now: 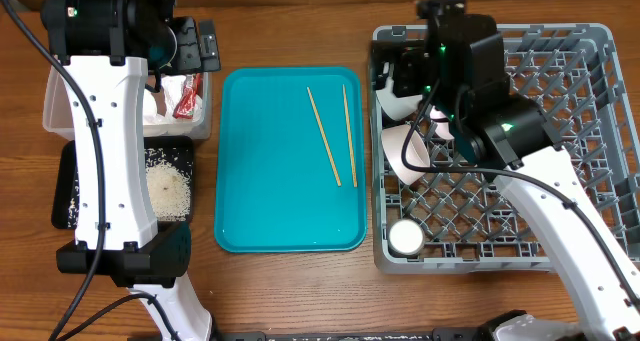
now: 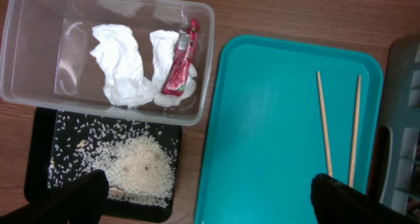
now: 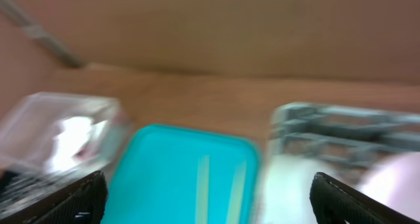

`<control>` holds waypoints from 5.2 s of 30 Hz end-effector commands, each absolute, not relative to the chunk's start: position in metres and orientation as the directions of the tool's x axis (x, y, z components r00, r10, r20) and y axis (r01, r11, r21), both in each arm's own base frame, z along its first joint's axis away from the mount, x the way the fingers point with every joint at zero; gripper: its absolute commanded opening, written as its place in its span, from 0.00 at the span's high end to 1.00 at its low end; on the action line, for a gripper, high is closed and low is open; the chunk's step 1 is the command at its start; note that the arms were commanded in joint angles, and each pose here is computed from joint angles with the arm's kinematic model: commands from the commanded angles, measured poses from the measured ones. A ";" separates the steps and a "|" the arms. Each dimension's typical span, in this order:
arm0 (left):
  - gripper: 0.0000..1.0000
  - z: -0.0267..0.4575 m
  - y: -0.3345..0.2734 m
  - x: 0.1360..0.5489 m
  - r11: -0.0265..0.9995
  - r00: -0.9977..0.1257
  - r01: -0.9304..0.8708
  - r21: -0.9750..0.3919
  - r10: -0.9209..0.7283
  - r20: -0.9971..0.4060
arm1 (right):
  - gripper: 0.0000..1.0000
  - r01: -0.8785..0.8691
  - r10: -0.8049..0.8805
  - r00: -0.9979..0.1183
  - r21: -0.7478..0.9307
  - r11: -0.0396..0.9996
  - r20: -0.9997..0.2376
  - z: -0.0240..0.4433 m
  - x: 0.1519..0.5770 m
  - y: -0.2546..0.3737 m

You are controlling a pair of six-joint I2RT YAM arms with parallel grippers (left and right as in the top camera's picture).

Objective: Sort waste into correct bins and load items into the dishwasher
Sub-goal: 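Return the right gripper to the tray and pinch a wooden chopstick, then carry the chopstick into the rack and release it, then reach back to the tray and pinch the second chopstick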

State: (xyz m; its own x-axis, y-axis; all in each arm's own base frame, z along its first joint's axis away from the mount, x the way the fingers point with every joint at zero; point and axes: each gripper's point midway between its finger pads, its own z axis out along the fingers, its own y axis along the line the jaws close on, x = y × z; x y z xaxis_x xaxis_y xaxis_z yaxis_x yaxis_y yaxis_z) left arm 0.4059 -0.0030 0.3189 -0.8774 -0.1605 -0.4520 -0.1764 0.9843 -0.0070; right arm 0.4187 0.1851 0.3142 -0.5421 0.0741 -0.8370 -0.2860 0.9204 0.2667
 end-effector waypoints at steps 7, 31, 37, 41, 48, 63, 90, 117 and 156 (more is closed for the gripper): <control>0.00 0.333 0.000 0.403 0.982 -0.853 -0.191 -0.014 -0.173 -0.492 | 0.09 -0.300 0.088 -0.786 0.503 0.810 -0.611 0.222 0.417 0.273; 0.00 0.333 0.000 0.403 0.982 -0.853 -0.191 -0.014 -0.173 -0.492 | 0.42 -0.077 0.021 -0.914 0.225 0.971 -0.404 0.044 0.401 0.289; 0.00 0.333 0.000 0.403 0.982 -0.853 -0.191 -0.014 -0.173 -0.492 | 0.45 -0.101 -0.024 -0.921 0.179 0.979 -0.388 0.060 0.400 0.285; 0.00 0.333 0.000 0.403 0.982 -0.853 -0.191 -0.014 -0.173 -0.492 | 0.46 -0.143 -0.073 -0.902 0.136 0.980 -0.425 0.100 0.411 0.287; 0.00 0.333 0.000 0.403 0.982 -0.853 -0.191 -0.014 -0.173 -0.492 | 0.49 -0.210 -0.157 -0.889 0.078 0.975 -0.431 0.124 0.421 0.281; 0.00 0.333 0.000 0.403 0.982 -0.853 -0.191 -0.014 -0.173 -0.492 | 0.60 -0.256 -0.246 -0.960 0.069 0.964 -0.134 0.012 0.383 0.289; 0.00 0.333 0.000 0.403 0.982 -0.853 -0.191 -0.014 -0.173 -0.492 | 0.96 -0.280 -0.274 -0.957 0.051 0.959 -0.099 0.071 0.368 0.292; 0.00 0.333 0.000 0.403 0.982 -0.853 -0.191 -0.014 -0.173 -0.492 | 0.96 0.090 0.083 -0.994 -0.118 0.989 -0.065 0.205 0.311 0.090; 0.00 0.333 0.000 0.403 0.982 -0.853 -0.191 -0.014 -0.173 -0.492 | 0.04 -0.241 -0.162 -0.906 0.164 0.957 -0.390 0.205 0.374 0.242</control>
